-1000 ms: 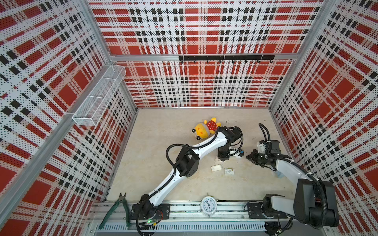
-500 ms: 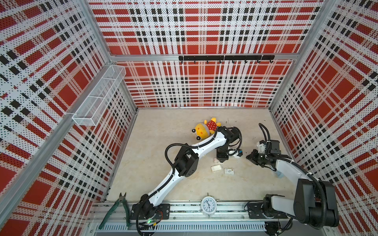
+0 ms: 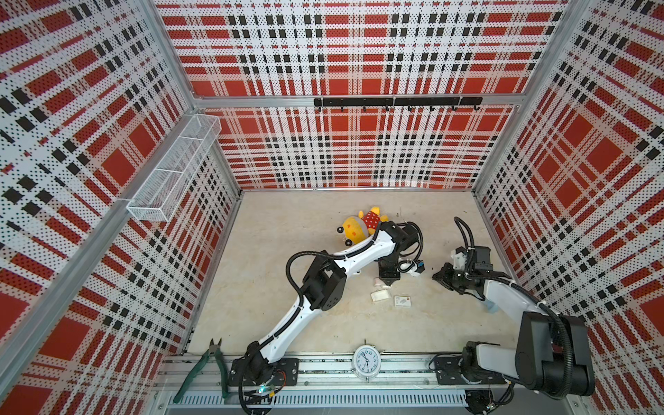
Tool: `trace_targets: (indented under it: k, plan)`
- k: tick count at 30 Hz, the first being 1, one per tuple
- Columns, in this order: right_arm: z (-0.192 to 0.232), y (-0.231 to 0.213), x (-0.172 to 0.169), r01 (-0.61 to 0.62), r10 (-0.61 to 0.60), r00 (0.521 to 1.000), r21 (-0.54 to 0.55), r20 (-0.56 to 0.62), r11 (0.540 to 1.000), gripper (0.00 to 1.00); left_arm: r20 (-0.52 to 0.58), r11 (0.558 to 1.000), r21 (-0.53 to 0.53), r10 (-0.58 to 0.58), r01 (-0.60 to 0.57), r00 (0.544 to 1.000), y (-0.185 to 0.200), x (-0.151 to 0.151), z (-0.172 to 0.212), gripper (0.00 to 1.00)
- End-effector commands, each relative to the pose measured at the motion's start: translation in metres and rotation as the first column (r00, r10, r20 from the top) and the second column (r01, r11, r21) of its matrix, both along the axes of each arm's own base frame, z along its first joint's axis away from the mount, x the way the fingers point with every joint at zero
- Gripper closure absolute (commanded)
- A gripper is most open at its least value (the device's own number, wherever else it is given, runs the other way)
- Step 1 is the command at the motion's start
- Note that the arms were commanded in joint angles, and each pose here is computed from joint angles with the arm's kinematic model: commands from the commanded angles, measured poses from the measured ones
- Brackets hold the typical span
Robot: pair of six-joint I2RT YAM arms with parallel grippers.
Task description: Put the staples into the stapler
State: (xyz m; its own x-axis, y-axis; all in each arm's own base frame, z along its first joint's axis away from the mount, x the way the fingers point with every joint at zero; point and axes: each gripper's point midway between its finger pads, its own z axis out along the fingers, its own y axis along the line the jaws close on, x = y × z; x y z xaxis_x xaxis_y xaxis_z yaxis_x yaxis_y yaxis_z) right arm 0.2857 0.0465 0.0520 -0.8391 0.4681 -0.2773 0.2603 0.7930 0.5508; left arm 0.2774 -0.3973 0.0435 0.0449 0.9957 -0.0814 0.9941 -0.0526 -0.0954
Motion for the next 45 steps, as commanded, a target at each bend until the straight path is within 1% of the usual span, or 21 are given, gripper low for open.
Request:
trace_targets:
  k: [1, 12, 17, 22, 29, 45]
  plan:
    - [0.006, -0.004, 0.010, 0.012, -0.011, 0.999, -0.014, 0.034, 1.000, 0.90, 0.043, 1.000, 0.020, 0.018, -0.019, 0.999, 0.010, 0.008, 0.009, 0.91]
    - [0.008, -0.005, 0.012, 0.015, -0.014, 0.999, -0.021, 0.035, 1.000, 0.90, 0.084, 1.000, -0.014, 0.026, -0.025, 0.996, 0.006, 0.013, 0.020, 0.90]
    - [0.007, -0.005, 0.012, 0.016, -0.015, 0.999, -0.023, 0.031, 1.000, 0.90, 0.101, 1.000, -0.013, 0.024, -0.023, 0.995, 0.007, 0.016, 0.021, 0.88]
    - [0.007, -0.007, 0.012, 0.019, -0.018, 0.999, -0.027, 0.034, 0.999, 0.90, 0.113, 1.000, -0.015, 0.022, -0.020, 0.993, 0.008, 0.017, 0.021, 0.83]
    - [0.008, -0.007, 0.013, 0.022, -0.021, 0.999, -0.031, 0.036, 0.999, 0.90, 0.118, 1.000, -0.019, 0.025, -0.023, 0.993, 0.009, 0.017, 0.021, 0.80]
    - [0.008, -0.008, 0.014, 0.024, -0.023, 0.999, -0.035, 0.039, 0.999, 0.90, 0.128, 0.999, -0.022, 0.027, -0.024, 0.991, 0.013, 0.016, 0.019, 0.66]
